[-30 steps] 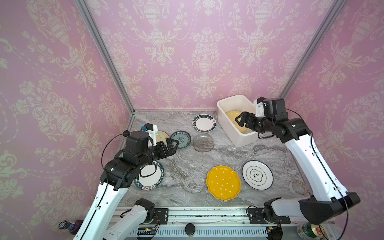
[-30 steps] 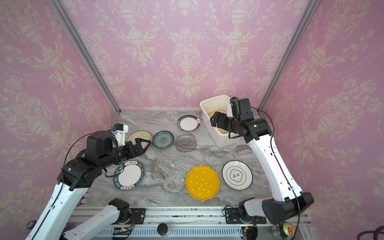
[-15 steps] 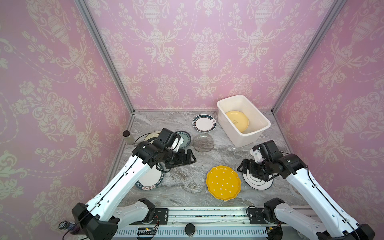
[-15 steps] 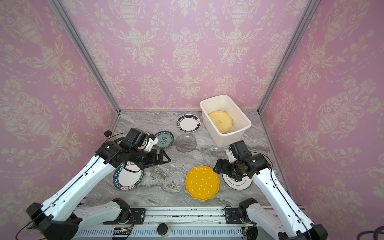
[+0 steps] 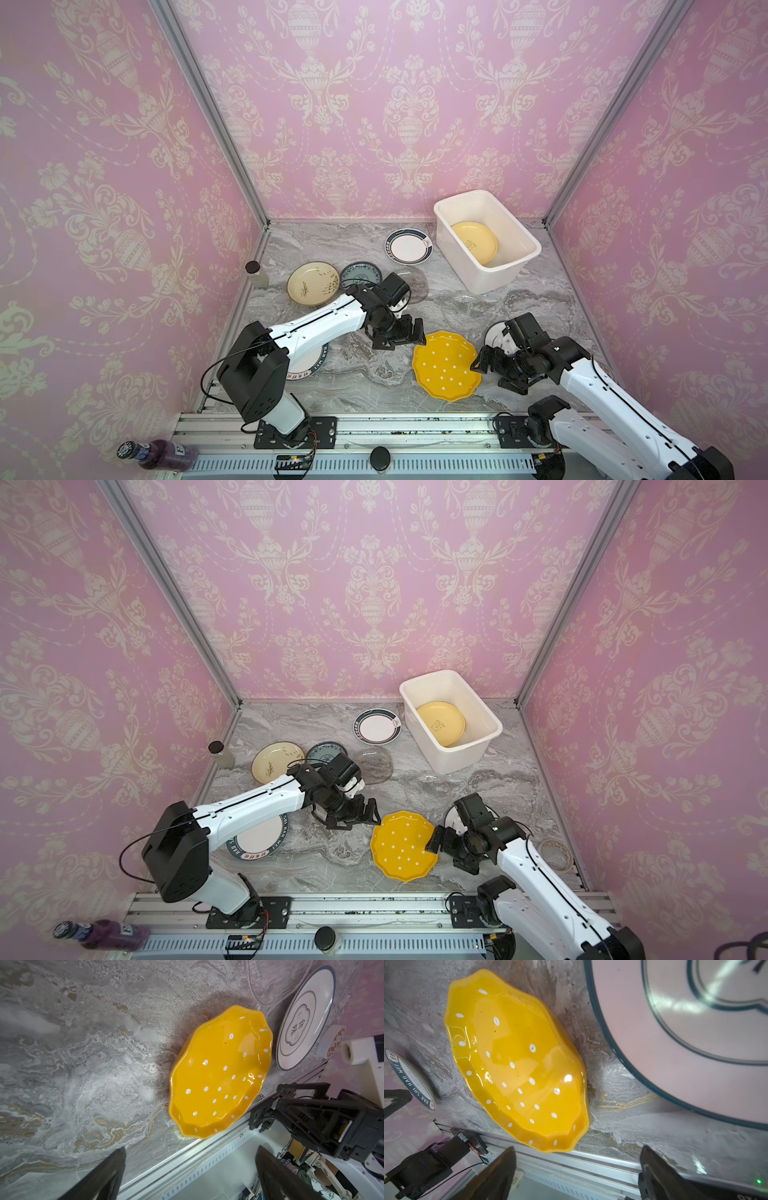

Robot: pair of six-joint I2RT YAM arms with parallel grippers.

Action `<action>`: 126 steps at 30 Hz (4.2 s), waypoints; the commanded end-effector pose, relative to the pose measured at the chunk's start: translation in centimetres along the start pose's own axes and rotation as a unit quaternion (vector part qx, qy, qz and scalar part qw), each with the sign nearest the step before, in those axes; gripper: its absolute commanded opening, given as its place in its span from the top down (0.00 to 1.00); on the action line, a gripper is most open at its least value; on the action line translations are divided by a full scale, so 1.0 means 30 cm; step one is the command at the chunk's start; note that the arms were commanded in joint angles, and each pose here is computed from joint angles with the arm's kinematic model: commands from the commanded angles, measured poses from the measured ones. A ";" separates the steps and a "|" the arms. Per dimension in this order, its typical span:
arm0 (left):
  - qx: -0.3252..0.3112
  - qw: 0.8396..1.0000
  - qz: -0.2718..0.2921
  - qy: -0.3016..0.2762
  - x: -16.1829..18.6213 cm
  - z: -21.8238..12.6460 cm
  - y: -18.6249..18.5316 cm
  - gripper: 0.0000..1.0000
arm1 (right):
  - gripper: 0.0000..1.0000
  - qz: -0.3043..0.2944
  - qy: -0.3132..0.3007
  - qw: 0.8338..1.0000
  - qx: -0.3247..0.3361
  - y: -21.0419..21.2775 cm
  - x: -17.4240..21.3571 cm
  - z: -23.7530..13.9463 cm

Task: Place the plates into the plastic bin on the countertop
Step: 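Close both grippers on opposite rims of the yellow polka-dot plate, then lift the polka-dot plate with the right gripper while the left gripper releases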

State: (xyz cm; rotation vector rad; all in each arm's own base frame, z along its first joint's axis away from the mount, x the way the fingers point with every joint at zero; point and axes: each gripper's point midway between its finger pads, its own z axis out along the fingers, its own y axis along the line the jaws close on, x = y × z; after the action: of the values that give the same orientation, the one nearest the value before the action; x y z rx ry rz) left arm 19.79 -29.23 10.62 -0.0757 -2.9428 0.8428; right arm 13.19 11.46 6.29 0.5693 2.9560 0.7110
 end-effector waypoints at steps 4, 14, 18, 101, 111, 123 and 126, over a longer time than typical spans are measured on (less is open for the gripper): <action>0.059 0.997 -0.039 0.014 -0.033 0.073 -0.067 0.01 | 0.05 0.022 0.002 0.999 -0.037 0.017 -0.006 0.066; 0.054 0.993 -0.101 0.033 -0.038 0.156 -0.034 0.01 | 0.05 0.035 0.007 0.996 -0.080 0.034 0.001 0.115; 0.046 0.992 -0.110 0.051 -0.039 0.196 -0.025 0.02 | 0.05 0.039 0.015 0.995 -0.091 0.042 0.004 0.130; 0.098 0.983 -0.116 0.098 -0.013 0.266 -0.069 0.01 | 0.65 -0.006 -0.069 0.960 -0.272 0.284 -0.114 0.022; 0.102 0.985 -0.109 0.087 -0.020 0.246 -0.079 0.01 | 0.81 -0.012 -0.077 0.964 -0.255 0.268 -0.113 0.014; 0.113 0.990 -0.084 -0.017 -0.074 0.068 -0.077 0.01 | 0.86 -0.042 -0.093 0.970 -0.222 0.274 -0.100 -0.085; 0.128 0.985 -0.080 -0.081 -0.112 -0.026 -0.072 0.01 | 0.85 -0.061 -0.095 0.972 -0.208 0.288 -0.092 -0.142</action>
State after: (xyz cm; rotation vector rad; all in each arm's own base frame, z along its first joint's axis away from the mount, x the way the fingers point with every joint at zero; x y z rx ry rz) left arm 21.29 -32.37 10.56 0.2060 -2.7821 1.1773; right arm 17.65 15.02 9.45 0.5681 2.6065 1.1069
